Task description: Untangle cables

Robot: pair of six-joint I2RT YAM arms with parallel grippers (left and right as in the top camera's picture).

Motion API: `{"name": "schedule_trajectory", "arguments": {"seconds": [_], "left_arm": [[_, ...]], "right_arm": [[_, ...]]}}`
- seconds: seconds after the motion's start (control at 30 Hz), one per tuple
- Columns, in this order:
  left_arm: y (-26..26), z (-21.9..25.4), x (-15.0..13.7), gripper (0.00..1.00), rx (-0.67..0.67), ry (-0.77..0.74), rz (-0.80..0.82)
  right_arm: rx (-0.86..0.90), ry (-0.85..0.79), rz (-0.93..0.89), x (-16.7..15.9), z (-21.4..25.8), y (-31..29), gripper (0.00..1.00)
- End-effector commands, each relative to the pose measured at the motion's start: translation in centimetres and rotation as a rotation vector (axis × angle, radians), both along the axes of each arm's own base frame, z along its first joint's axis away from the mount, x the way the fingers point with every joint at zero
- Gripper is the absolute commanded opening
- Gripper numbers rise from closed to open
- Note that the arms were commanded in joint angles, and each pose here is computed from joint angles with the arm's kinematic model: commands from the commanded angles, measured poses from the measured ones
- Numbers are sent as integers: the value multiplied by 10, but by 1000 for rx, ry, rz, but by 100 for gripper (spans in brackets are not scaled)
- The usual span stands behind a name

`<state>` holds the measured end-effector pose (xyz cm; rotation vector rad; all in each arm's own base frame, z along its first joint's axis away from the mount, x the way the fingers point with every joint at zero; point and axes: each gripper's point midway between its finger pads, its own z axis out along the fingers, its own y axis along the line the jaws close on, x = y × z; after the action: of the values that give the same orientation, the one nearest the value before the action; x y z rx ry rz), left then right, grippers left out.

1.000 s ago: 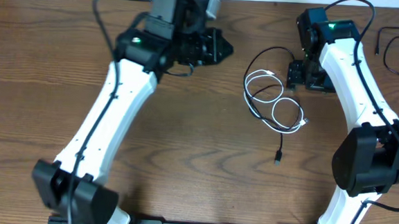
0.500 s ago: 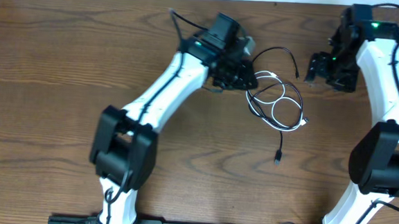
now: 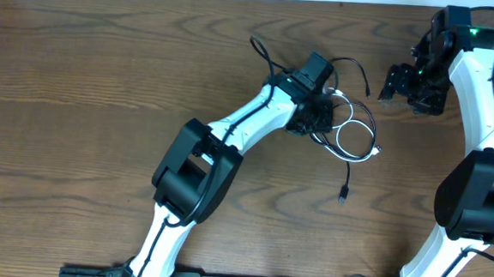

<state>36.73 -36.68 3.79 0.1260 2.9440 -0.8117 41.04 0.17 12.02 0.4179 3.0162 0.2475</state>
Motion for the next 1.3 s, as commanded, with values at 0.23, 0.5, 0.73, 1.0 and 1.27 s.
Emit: {"name": "schedule_trajectory", "arguments": {"seconds": [0.23, 0.5, 0.73, 1.0, 1.27], "left_arm": [[8, -22, -2, 36, 104, 7, 87], [12, -34, -5, 36, 149, -23, 99], [11, -31, 4, 7, 153, -73, 106], [13, 163, 14, 7, -77, -429, -6], [64, 274, 9, 7, -182, -620, 70]], "right_arm": [[8, 3, 19, -1, 0, 3, 79], [8, 4, 20, -2, 0, 3, 79], [9, 11, 23, -3, 0, 3, 79], [384, -168, 364, -4, 42, 73, 73], [616, -433, 526, -19, 131, 112, 81]]}}
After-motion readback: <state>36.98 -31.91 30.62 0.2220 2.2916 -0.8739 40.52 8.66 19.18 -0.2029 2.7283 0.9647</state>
